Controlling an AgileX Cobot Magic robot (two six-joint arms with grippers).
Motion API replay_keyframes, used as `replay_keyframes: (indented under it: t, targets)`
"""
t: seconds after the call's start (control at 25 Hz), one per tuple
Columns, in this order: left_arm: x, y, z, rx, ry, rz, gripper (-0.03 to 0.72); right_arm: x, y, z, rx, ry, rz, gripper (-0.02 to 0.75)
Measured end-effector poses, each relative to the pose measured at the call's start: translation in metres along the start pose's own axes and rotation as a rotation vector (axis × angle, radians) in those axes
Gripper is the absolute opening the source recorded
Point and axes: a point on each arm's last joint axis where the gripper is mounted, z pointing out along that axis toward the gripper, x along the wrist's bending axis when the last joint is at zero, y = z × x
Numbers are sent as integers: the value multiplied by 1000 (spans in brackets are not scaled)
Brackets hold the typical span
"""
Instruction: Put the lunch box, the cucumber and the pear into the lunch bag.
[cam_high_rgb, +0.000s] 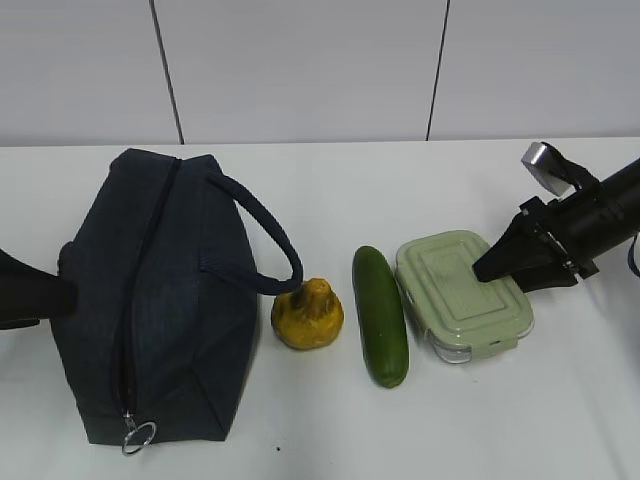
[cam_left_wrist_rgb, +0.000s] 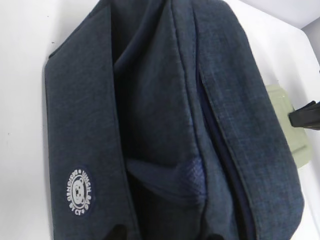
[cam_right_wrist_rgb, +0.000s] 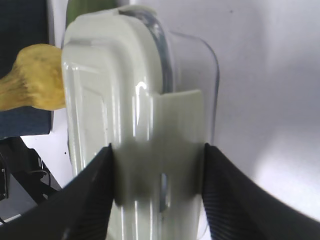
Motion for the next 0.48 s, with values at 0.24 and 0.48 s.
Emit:
replay_keyframes:
  t: [0.24, 0.48]
  targets:
    - [0, 2, 6, 5, -44, 3, 277, 0, 1, 0, -10, 3, 4, 395]
    - [4, 3, 13, 31, -55, -13, 244, 0, 1, 0, -12, 3, 4, 395]
